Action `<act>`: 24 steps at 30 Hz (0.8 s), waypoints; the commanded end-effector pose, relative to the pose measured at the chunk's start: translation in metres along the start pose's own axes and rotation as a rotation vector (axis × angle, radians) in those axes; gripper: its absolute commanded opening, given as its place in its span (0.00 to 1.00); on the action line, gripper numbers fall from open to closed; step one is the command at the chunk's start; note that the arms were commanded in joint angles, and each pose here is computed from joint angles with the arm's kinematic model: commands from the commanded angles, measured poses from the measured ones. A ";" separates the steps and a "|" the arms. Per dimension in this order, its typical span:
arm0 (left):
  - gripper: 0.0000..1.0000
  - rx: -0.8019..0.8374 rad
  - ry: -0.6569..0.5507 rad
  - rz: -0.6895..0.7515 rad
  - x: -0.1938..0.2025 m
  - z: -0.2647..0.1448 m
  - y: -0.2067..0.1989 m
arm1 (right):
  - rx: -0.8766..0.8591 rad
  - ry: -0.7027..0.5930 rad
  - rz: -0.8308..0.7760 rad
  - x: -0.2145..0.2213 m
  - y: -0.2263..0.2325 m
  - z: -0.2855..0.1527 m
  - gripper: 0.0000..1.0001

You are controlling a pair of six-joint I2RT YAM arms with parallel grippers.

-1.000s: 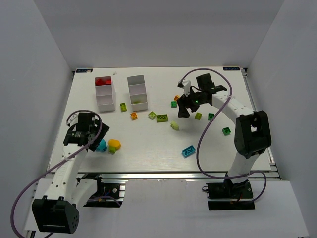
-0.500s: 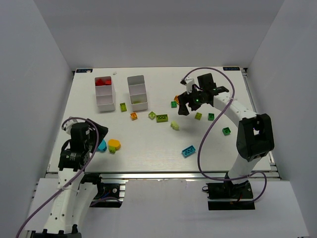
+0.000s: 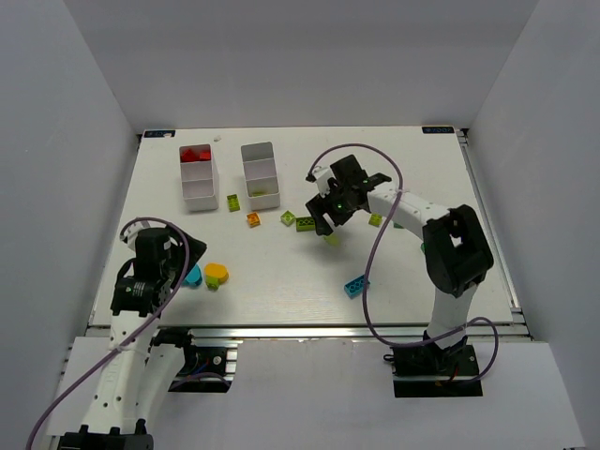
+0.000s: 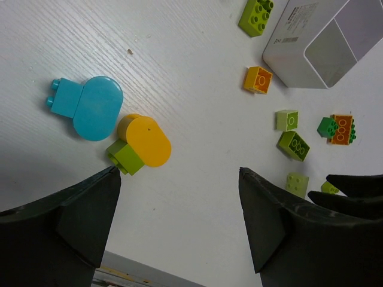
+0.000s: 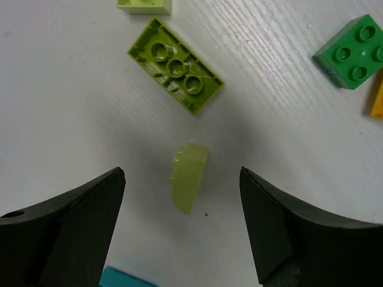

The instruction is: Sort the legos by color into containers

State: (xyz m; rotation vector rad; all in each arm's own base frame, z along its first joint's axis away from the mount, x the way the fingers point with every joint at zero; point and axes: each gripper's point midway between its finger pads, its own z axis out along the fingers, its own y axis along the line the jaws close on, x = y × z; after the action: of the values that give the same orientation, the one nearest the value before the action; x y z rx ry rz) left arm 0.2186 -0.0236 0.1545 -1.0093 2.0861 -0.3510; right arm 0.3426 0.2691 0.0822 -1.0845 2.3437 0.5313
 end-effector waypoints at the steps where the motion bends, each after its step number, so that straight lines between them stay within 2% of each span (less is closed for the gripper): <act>1: 0.89 0.010 -0.025 0.025 -0.010 -0.006 -0.006 | 0.116 -0.035 -0.005 -0.025 -0.028 0.000 0.81; 5: 0.89 -0.007 -0.034 0.000 -0.004 0.003 0.004 | 0.140 0.006 -0.008 -0.022 -0.035 0.013 0.78; 8: 0.89 0.008 -0.055 -0.043 -0.001 0.004 0.009 | 0.101 0.052 0.001 -0.009 -0.023 0.016 0.74; 24: 0.90 -0.036 -0.079 -0.065 0.004 0.003 0.027 | 0.070 0.180 0.016 0.023 -0.004 0.033 0.65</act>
State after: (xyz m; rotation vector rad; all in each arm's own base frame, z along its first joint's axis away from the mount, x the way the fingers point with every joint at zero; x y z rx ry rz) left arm 0.2078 -0.0119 0.1373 -1.0776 2.0102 -0.3154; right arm 0.3479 0.2701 0.0465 -1.1040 2.4753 0.3882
